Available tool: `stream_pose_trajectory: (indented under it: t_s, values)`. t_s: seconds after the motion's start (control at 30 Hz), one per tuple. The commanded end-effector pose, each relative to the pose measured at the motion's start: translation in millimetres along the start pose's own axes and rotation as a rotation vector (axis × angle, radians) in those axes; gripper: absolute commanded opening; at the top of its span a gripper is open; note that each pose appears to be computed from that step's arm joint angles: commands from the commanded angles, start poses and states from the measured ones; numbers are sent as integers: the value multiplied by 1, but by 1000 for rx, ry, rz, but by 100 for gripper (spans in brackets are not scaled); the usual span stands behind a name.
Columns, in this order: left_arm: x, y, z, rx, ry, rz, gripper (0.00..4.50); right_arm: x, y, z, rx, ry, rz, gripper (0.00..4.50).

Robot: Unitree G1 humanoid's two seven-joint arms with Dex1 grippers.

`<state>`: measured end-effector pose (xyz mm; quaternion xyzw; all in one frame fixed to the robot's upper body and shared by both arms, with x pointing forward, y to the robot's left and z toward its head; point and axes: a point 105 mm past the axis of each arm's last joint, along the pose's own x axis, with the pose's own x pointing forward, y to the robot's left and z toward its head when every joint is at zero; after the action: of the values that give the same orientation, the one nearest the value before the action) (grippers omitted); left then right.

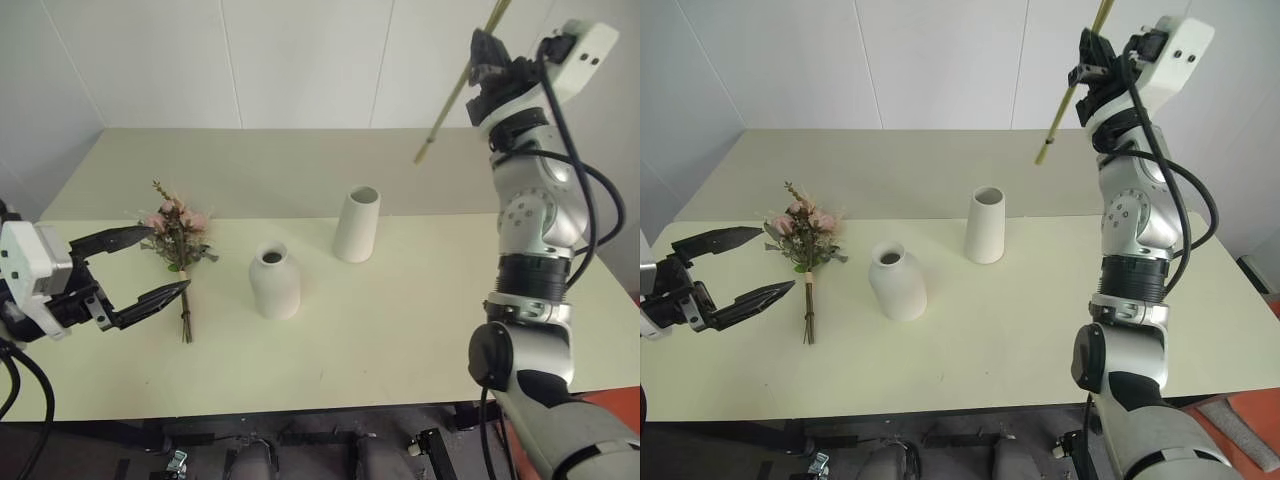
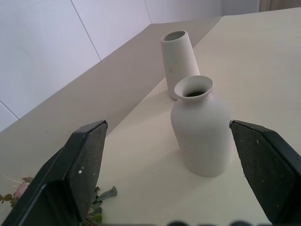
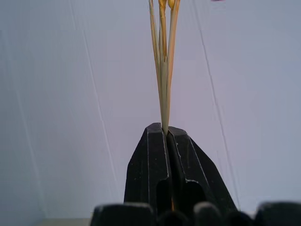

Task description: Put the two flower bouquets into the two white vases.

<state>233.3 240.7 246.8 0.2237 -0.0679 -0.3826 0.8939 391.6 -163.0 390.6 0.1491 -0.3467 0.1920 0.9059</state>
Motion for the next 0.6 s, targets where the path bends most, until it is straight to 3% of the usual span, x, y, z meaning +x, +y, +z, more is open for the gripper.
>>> stream_pose_trajectory:
  t_s: [0.03,0.2,0.6]
  values:
    - [-1,2,9,43,-15,0,450,3,24,10,41,-64,81,6]
    - [-1,0,11,46,-16,6,450,-2,37,-13,53,-11,134,6]
    - [-8,-4,12,44,4,29,450,-13,26,-63,22,57,135,6]
